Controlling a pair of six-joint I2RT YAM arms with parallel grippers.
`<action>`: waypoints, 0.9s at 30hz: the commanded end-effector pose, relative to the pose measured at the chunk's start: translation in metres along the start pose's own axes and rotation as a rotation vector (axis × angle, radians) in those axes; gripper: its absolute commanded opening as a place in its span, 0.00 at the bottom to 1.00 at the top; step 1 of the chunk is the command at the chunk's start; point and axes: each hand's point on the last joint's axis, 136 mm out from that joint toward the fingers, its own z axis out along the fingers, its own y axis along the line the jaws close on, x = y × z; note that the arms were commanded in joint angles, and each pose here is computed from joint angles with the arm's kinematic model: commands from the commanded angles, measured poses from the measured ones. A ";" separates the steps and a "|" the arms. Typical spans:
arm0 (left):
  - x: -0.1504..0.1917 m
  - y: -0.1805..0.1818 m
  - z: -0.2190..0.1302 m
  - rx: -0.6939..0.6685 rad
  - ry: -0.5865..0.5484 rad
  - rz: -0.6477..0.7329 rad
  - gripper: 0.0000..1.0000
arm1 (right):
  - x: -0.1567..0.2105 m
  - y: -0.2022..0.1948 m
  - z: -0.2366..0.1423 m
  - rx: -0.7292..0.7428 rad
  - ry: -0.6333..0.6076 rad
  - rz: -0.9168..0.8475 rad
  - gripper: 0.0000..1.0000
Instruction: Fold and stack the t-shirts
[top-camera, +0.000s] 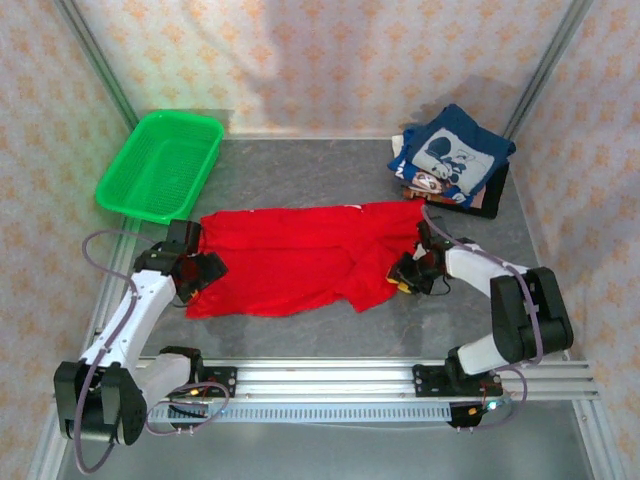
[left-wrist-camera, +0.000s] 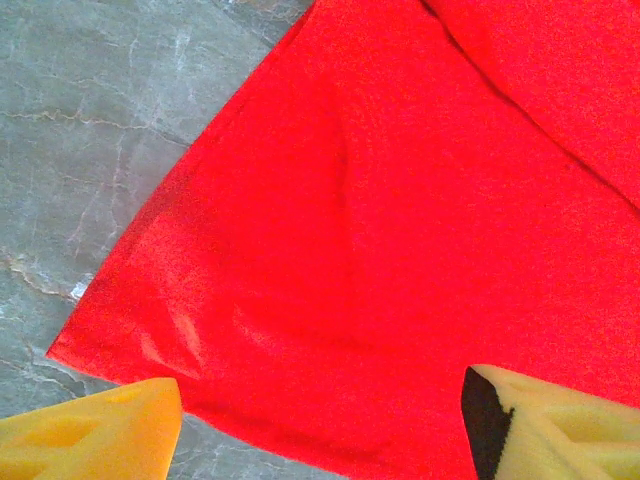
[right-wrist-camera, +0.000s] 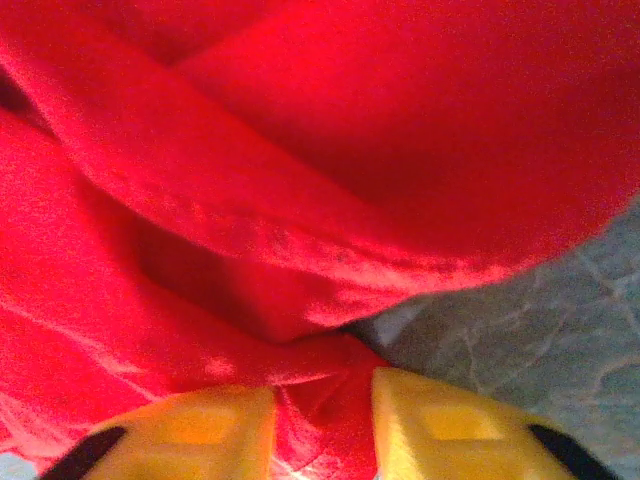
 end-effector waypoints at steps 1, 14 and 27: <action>0.007 0.013 -0.002 -0.028 0.015 0.005 0.75 | -0.025 0.006 -0.009 0.030 -0.096 -0.046 0.18; 0.009 0.012 0.002 -0.018 0.028 0.014 0.75 | 0.010 0.005 -0.062 0.187 -0.108 -0.099 0.00; 0.011 0.014 0.007 -0.037 0.048 0.018 0.75 | 0.015 0.000 -0.074 0.186 -0.222 -0.112 0.46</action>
